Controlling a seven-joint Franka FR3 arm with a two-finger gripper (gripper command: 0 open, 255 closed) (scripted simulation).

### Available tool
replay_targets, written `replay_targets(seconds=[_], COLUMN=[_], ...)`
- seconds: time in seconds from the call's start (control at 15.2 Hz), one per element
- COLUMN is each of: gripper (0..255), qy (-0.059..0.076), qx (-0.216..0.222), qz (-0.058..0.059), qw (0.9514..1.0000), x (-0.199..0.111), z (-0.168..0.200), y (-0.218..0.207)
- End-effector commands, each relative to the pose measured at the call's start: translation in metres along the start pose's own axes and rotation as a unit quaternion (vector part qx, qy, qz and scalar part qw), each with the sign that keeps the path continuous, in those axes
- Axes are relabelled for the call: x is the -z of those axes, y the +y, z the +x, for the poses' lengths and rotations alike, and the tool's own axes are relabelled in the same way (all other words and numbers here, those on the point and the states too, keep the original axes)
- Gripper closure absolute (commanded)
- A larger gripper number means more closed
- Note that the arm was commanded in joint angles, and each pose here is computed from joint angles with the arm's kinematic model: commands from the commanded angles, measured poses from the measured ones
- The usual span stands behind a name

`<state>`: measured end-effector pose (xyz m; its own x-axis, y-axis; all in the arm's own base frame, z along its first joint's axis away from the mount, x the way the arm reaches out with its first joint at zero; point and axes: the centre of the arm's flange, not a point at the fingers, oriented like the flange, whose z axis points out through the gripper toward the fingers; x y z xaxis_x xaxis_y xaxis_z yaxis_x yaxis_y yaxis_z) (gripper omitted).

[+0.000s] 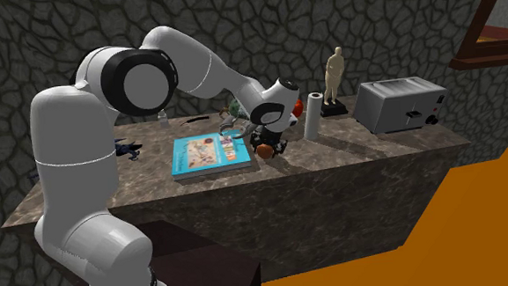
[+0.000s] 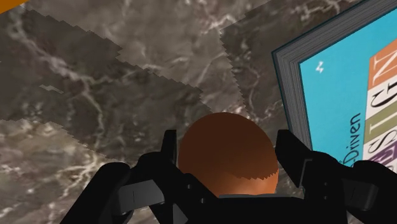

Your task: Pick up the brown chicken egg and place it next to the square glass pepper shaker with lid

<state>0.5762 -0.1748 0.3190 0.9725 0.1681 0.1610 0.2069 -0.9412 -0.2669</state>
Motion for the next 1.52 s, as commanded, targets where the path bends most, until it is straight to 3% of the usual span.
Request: replay_targets(seconds=[0.0,1.45], gripper=[255,255], qy=[0.0,0.0], qx=[0.0,0.0], qz=[0.0,0.0], qw=[1.0,1.0], x=[0.0,0.105], z=[0.0,0.018], y=[0.0,-0.029])
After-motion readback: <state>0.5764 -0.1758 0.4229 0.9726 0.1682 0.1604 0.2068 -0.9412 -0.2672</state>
